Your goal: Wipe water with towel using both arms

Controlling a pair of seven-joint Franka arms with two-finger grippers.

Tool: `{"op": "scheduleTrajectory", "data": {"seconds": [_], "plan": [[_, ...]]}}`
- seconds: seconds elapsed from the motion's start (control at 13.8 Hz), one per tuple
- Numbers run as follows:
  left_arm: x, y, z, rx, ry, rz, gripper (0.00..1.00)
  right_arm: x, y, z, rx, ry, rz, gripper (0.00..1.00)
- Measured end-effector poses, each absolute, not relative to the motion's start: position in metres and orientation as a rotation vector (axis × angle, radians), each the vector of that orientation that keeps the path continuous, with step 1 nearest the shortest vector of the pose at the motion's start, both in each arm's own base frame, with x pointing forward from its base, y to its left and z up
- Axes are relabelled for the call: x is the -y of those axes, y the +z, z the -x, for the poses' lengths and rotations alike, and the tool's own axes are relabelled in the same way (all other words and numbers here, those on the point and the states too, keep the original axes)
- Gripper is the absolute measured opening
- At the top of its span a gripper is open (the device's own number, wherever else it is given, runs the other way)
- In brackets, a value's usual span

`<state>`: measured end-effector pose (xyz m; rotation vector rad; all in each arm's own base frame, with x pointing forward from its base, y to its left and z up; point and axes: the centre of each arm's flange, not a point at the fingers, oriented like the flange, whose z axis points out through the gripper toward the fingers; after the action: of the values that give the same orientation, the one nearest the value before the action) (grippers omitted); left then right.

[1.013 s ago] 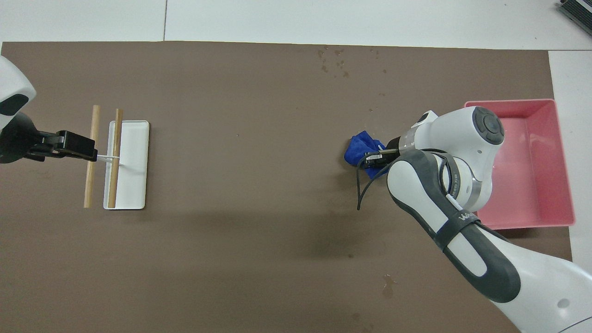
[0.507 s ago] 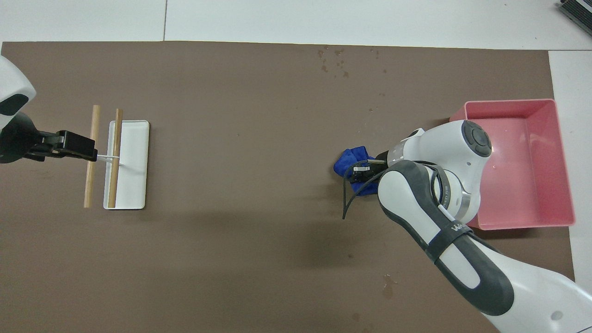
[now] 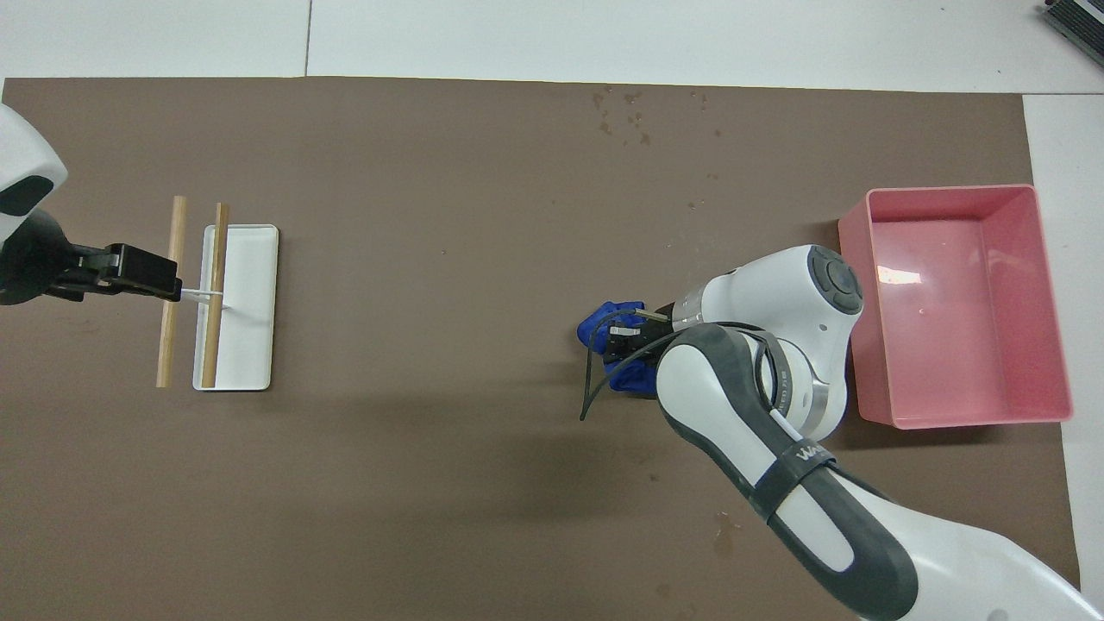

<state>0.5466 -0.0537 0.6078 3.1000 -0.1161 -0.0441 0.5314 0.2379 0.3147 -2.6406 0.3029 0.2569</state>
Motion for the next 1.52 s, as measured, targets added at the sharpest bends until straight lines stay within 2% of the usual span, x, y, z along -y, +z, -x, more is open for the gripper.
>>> {"op": "scheduleTrajectory", "data": {"seconds": [0.36, 0.58, 0.8, 1.23, 1.52], "plan": [[0.054, 0.608, -0.547, 0.116, -0.044, -3.1, 1.0, -0.279, 0.321, -0.52, -0.443, 0.233, 2.557, 0.1], [0.054, 0.608, -0.547, 0.116, -0.044, -3.1, 1.0, -0.277, 0.313, -0.514, -0.353, 0.216, 2.6, 0.1], [0.054, 0.608, -0.547, 0.116, -0.044, -3.1, 1.0, -0.242, 0.299, -0.517, -0.116, 0.154, 2.747, 0.1], [0.054, 0.608, -0.547, 0.116, -0.044, -3.1, 1.0, -0.15, 0.311, -0.543, 0.365, 0.0, 2.97, 0.1], [0.054, 0.608, -0.547, 0.116, -0.044, -3.1, 1.0, -0.123, 0.312, -0.549, 0.637, -0.025, 3.018, 0.1]]}}
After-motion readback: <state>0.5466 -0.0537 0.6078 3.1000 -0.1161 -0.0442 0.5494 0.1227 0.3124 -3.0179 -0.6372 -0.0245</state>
